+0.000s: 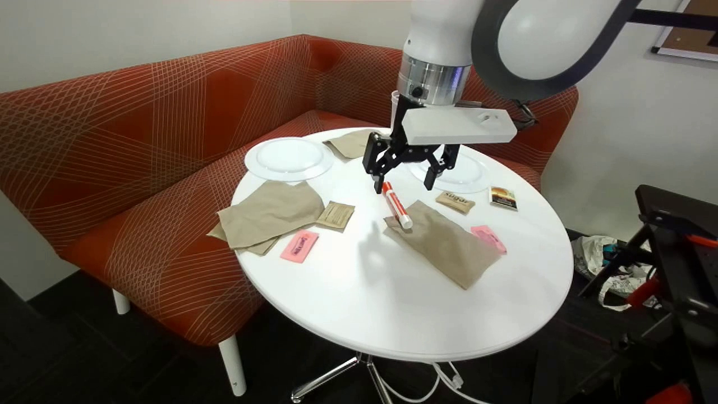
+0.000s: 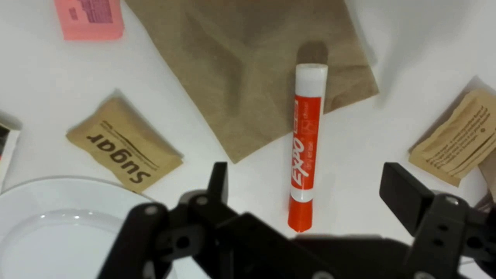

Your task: Put the red marker inside the clear mug

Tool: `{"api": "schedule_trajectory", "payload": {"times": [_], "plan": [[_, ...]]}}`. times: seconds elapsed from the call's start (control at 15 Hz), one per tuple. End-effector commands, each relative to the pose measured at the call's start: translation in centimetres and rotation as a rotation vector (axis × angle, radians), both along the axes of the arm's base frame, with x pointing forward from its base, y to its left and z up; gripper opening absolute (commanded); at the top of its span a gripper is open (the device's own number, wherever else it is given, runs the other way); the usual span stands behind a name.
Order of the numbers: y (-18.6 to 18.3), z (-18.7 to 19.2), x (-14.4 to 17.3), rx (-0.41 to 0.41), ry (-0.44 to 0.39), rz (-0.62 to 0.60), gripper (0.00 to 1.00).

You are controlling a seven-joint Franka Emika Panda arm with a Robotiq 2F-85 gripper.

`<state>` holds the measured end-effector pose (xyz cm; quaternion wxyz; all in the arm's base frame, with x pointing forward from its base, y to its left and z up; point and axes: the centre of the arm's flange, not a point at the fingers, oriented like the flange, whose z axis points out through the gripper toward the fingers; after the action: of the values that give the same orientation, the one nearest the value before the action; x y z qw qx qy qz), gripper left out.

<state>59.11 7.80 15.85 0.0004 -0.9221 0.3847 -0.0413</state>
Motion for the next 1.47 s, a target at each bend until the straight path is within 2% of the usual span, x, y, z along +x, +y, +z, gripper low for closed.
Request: {"api": "schedule_trajectory", "payload": {"times": [0.0, 0.6, 0.67, 0.73, 1.27, 1.4], "plan": [[0.6, -0.6, 2.2, -0.006, -0.012, -0.044, 1.00], [0.0, -2.1, 4.3, -0.017, -0.007, -0.077, 1.00], [-0.2, -2.2, 4.2, -0.016, -0.007, -0.081, 0.75], [-0.3, -2.3, 4.2, -0.018, -0.005, -0.084, 0.74], [-1.5, -2.5, 4.3, -0.025, -0.004, -0.111, 0.12], [-1.5, -2.2, 4.3, -0.025, -0.002, -0.116, 0.00]]}}
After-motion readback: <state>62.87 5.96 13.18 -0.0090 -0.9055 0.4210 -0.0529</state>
